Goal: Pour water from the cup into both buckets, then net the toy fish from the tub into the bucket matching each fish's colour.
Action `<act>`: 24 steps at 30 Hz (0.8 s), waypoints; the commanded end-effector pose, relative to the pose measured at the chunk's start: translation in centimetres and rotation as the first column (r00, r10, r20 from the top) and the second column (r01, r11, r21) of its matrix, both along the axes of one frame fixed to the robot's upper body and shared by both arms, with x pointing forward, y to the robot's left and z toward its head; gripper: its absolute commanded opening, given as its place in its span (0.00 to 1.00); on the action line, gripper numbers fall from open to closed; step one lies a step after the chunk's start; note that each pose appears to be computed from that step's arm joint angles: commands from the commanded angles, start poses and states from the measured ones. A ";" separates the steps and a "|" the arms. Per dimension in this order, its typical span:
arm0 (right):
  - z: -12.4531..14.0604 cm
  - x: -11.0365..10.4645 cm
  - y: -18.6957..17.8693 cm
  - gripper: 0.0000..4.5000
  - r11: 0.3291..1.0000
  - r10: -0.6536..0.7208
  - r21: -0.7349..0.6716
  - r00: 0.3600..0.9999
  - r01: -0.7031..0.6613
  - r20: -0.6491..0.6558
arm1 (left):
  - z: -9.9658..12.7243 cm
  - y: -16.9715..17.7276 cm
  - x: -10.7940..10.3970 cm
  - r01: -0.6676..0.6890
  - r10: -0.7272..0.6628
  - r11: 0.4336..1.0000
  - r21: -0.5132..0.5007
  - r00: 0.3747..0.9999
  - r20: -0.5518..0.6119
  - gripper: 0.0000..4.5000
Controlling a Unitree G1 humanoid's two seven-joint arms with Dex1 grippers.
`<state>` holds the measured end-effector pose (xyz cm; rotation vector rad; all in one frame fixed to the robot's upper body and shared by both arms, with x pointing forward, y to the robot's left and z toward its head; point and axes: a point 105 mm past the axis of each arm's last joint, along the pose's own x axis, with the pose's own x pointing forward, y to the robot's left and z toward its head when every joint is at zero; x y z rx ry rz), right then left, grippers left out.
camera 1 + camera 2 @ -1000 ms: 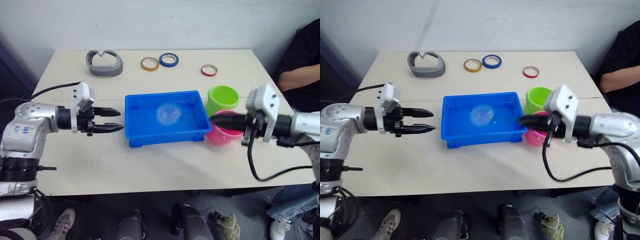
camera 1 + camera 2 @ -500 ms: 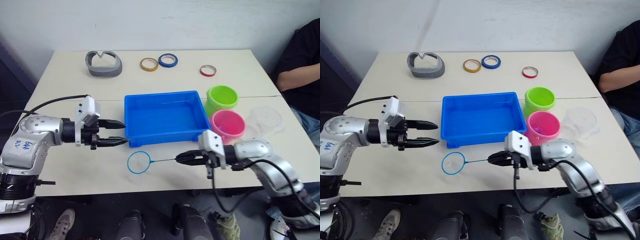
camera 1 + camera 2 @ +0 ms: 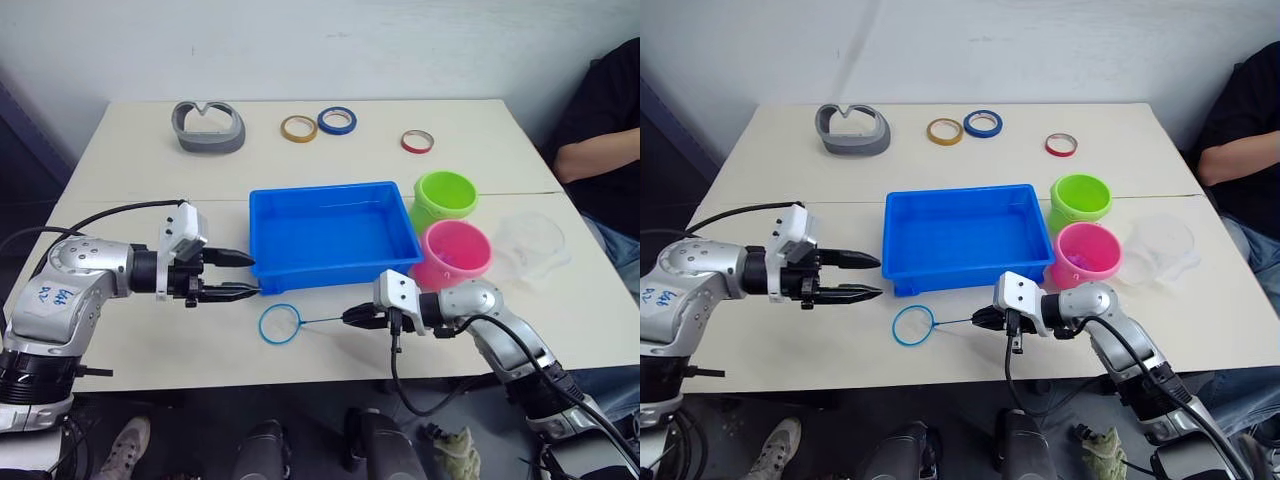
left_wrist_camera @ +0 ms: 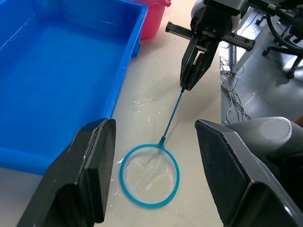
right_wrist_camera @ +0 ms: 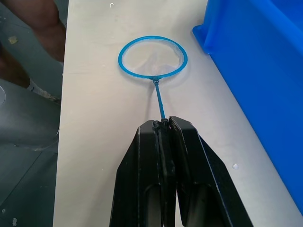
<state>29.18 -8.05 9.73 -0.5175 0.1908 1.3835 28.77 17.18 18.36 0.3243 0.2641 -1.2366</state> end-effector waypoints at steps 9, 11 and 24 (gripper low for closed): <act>2.0 -0.3 -2.8 0.99 0.998 -0.032 -0.042 0.997 0.035 0.069 | 0.4 -0.4 -0.2 0.049 -0.052 0.998 0.039 0.996 0.071 0.67; 2.7 -1.4 -3.9 0.99 0.997 -0.044 -0.058 0.996 0.049 0.073 | 0.4 -0.3 -0.1 0.046 -0.050 0.998 0.053 0.995 0.091 0.67; 3.3 -8.4 -4.2 0.99 0.960 -0.261 0.081 0.961 0.269 -0.093 | -3.4 1.8 -2.0 -0.045 0.038 0.993 0.106 0.997 0.071 0.67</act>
